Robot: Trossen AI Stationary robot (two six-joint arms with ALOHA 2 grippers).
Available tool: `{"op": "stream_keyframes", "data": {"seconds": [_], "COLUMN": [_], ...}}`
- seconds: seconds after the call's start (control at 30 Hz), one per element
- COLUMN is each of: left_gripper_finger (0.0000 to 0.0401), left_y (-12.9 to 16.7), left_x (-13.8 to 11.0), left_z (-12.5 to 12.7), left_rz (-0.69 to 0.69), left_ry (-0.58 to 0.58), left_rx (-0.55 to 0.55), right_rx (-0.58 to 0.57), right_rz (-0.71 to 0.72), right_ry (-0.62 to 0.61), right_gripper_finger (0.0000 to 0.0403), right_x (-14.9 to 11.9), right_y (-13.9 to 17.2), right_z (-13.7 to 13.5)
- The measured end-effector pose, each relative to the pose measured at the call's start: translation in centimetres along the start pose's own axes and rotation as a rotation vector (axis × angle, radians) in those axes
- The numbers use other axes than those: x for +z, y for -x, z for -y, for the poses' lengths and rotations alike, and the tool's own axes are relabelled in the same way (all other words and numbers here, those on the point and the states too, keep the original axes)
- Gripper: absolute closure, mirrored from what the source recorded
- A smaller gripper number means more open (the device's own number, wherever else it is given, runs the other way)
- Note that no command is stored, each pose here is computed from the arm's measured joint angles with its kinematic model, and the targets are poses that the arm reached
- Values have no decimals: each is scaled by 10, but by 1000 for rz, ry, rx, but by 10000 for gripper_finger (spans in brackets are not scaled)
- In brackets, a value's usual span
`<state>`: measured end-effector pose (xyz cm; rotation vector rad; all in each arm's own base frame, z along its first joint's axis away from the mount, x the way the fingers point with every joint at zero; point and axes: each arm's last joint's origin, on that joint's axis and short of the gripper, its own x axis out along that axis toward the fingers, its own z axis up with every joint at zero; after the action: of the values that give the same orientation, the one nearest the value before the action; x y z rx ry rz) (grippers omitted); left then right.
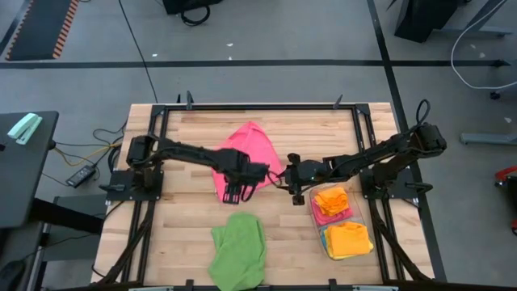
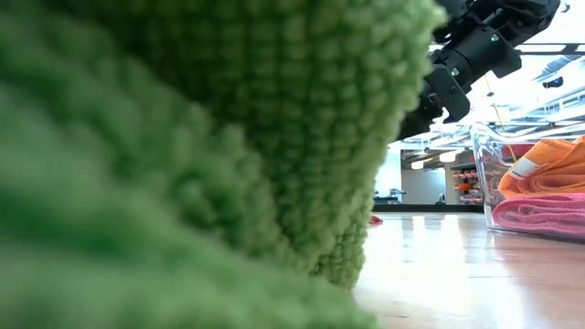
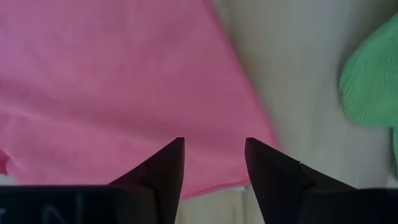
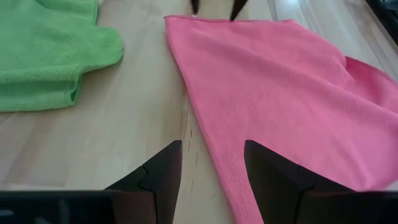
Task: Fold microfiber towels
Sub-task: Fold the pink towel
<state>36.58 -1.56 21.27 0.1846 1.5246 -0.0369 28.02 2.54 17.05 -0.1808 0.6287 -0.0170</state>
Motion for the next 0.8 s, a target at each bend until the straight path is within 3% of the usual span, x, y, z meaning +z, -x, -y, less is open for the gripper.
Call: {"op": "stream_keyframes", "data": {"seconds": [0.27, 0.47, 0.57, 0.8], "left_gripper_finger": [224, 228, 226, 225], "left_y": [-31, -43, -48, -58], "left_x": [-18, -29, -34, -45], "left_z": [36, 61, 74, 97], "left_rz": [-98, -137, -147, -117], "left_ry": [-31, 34, -11, -169], "left_rx": [39, 52, 65, 271], "right_rx": [-2, -8, -11, -12], "right_rz": [26, 64, 74, 87], "right_ry": [34, 56, 78, 94], "right_gripper_finger": [221, 221, 221, 221], "right_x": [3, 6, 7, 9], "right_y": [0, 0, 0, 0], "right_z": [0, 1, 1, 1]}}
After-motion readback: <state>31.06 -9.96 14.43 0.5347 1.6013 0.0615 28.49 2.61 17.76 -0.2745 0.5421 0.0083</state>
